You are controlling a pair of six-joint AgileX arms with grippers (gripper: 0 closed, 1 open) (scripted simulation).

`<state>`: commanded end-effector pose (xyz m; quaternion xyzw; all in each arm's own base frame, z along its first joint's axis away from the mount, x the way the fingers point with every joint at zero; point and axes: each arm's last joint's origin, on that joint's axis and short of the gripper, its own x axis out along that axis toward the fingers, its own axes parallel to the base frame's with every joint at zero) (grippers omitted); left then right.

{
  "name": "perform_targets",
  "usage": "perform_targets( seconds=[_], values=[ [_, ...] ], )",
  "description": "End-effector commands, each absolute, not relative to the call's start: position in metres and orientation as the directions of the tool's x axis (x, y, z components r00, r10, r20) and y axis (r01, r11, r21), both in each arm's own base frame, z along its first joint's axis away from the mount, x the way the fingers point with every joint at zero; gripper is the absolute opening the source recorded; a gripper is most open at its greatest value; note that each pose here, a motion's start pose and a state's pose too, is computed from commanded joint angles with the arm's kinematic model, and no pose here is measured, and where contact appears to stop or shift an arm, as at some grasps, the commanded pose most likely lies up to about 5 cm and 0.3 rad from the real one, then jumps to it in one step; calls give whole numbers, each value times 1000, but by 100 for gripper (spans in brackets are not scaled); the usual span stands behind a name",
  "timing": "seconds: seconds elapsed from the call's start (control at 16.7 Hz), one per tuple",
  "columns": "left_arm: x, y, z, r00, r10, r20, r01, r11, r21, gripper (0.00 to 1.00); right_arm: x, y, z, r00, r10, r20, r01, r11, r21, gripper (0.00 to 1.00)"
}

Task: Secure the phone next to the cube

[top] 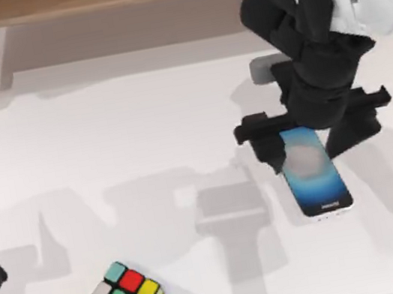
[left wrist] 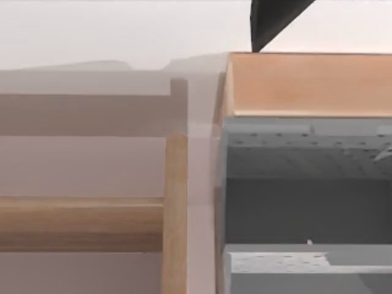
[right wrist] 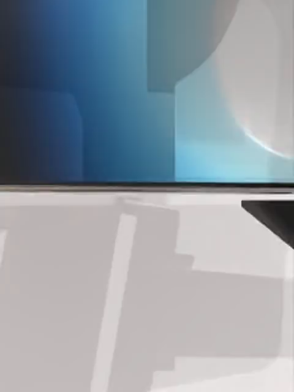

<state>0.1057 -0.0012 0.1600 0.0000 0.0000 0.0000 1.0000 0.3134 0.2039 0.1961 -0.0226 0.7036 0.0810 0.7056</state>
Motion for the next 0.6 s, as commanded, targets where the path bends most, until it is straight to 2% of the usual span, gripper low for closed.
perform_targets(
  seconds=[0.3, 0.6],
  values=[
    [106, -1, 160, 1000, 0, 0, 0, 1000, 0, 100, 257, 268, 197, -4, 53, -999, -78, 996, 53, 0],
    [106, -1, 160, 1000, 0, 0, 0, 1000, 0, 100, 213, 297, 195, 9, 18, -1000, -17, 1000, 18, 0]
  ],
)
